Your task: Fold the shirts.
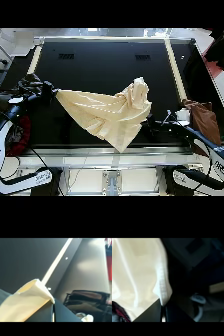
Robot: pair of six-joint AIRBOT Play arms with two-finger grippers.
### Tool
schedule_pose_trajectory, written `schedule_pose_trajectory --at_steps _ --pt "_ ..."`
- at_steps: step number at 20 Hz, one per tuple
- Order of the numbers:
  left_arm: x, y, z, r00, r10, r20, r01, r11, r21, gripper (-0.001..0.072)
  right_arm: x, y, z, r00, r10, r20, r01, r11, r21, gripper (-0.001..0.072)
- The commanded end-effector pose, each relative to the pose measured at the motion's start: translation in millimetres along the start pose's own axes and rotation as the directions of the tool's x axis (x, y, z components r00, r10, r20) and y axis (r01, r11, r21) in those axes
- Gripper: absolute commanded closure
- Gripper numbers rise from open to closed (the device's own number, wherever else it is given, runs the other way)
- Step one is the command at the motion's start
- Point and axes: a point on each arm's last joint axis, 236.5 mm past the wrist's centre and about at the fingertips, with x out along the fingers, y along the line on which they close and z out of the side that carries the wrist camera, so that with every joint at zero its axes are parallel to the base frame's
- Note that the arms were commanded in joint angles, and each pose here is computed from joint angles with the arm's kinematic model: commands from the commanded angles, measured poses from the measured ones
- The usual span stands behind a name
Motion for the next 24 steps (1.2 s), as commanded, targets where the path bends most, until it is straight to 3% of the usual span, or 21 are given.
schedule_pose_trajectory --at_steps 1,3,5,6,8,10,12,15,17,20,22,24 --pt "-2 -7 -7 0.999 -0.021 -0.034 0.028 0.981 0.194 0.0699 -5 56 10 0.995 0.093 -0.022 -0.095 0.979 -0.182 0.0693" --pt "-18 -31 -18 0.992 -0.088 -0.091 0.116 0.92 0.374 0.07 -29 118 0 0.976 0.198 -0.09 -0.218 0.9 -0.378 0.0694" --pt "-55 -72 -21 0.978 -0.175 -0.11 0.206 0.791 0.576 0.0701 -77 182 -20 0.953 0.271 -0.135 -0.299 0.767 -0.568 0.0695" --pt "-78 -87 -15 0.981 -0.177 -0.084 0.187 0.726 0.662 0.0702 -105 205 -34 0.95 0.277 -0.145 -0.3 0.682 -0.667 0.0694" --pt "-137 -111 4 0.99 -0.136 0.048 0.042 0.59 0.807 0.0701 -167 232 -63 0.965 0.244 -0.095 -0.221 0.563 -0.796 0.0695" --pt "-209 -133 29 0.962 -0.11 0.252 -0.16 0.521 0.838 0.0701 -235 248 -89 0.968 0.25 0.033 -0.094 0.479 -0.873 0.0695" --pt "-289 -168 41 0.881 -0.163 0.444 -0.331 0.457 0.825 0.0701 -303 265 -118 0.927 0.337 0.166 0.01 0.419 -0.908 0.0696" --pt "-387 -238 19 0.768 -0.325 0.552 -0.432 0.373 0.821 0.0703 -386 290 -174 0.825 0.52 0.222 0.048 0.327 -0.944 0.0697" --pt "-419 -271 1 0.762 -0.372 0.53 -0.434 0.315 0.844 0.0703 -413 302 -191 0.785 0.578 0.225 0.061 0.289 -0.955 0.0698" --pt "-410 -282 4 0.828 -0.317 0.462 -0.386 0.274 0.881 0.0702 -402 311 -163 0.803 0.535 0.263 0.114 0.295 -0.949 0.0697" --pt "-361 -265 25 0.905 -0.222 0.364 -0.282 0.327 0.902 0.0702 -375 308 -110 0.835 0.43 0.343 0.205 0.334 -0.92 0.0697" --pt "-297 -234 45 0.969 -0.112 0.222 -0.157 0.421 0.894 0.0702 -334 303 -47 0.868 0.296 0.398 0.277 0.376 -0.884 0.0697"
